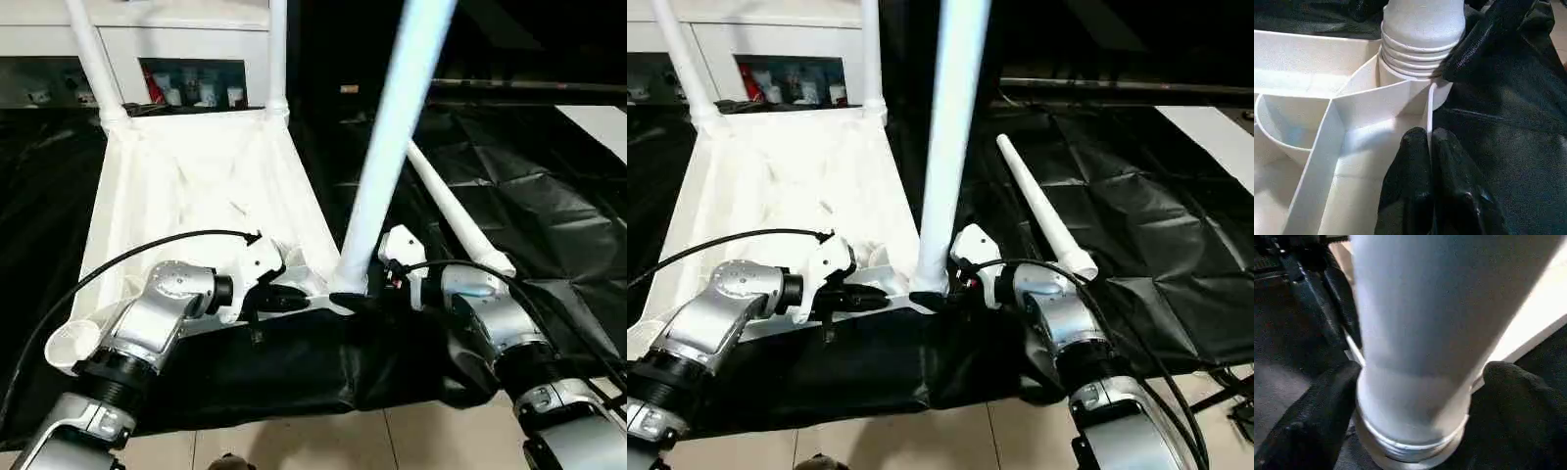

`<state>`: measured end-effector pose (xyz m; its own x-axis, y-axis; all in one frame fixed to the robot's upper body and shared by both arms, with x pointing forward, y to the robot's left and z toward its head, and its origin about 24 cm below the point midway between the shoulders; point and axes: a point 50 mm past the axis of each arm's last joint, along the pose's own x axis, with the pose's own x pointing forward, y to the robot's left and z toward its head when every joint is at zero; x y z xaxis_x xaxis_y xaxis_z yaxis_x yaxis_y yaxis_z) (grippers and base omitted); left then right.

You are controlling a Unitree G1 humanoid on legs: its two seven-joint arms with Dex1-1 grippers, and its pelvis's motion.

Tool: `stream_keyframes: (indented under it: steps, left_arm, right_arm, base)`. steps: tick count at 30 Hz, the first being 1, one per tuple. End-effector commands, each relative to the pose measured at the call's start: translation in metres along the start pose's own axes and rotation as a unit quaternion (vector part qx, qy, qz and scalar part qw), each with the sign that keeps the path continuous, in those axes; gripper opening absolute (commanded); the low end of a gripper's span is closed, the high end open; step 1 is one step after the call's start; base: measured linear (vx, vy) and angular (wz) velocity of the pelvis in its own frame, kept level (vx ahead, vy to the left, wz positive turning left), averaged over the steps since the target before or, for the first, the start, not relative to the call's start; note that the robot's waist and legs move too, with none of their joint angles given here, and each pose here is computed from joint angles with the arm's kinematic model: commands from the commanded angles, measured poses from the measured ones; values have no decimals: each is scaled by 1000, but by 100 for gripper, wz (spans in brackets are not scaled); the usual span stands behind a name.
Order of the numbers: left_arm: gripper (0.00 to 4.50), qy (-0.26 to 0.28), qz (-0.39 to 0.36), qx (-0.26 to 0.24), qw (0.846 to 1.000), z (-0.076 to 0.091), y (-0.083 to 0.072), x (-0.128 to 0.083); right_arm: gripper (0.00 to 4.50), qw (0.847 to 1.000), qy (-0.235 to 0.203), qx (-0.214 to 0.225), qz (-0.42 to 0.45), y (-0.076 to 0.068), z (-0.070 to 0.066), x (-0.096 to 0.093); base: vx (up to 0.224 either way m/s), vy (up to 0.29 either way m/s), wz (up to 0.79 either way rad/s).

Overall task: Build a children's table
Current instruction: Rotate leg to tighten

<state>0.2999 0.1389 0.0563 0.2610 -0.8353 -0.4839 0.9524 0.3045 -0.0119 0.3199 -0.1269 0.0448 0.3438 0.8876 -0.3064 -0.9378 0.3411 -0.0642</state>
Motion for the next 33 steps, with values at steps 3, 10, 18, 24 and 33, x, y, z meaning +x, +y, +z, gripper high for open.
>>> stream_keyframes:
  steps: [3, 10, 18, 24, 33]
  left_arm:
    - [0, -26, -21, 4, 999, 7, -5, 2]
    - [0, -21, -23, 3, 1000, 6, -6, 2]
    - [0, -18, -24, 2, 1000, 5, -6, 3]
    - [0, -20, 125, -24, 992, 8, 20, 12]
    - [0, -23, 284, -89, 955, 23, 37, 42]
  right_arm:
    - [367, 1000, -4, 4, 6, 1, 1, -3]
    - [310, 1000, -7, 9, 9, 3, 0, -2]
    - [277, 1000, -10, 17, 9, 5, -3, -1]
    - [277, 978, 12, 122, -171, -16, -20, 9]
    - [276, 931, 34, 177, -318, -15, -14, 52]
  base:
    - [0, 0, 0]
    - [0, 0, 0]
    - [0, 0, 0]
    - [0, 0, 0]
    - [0, 0, 0]
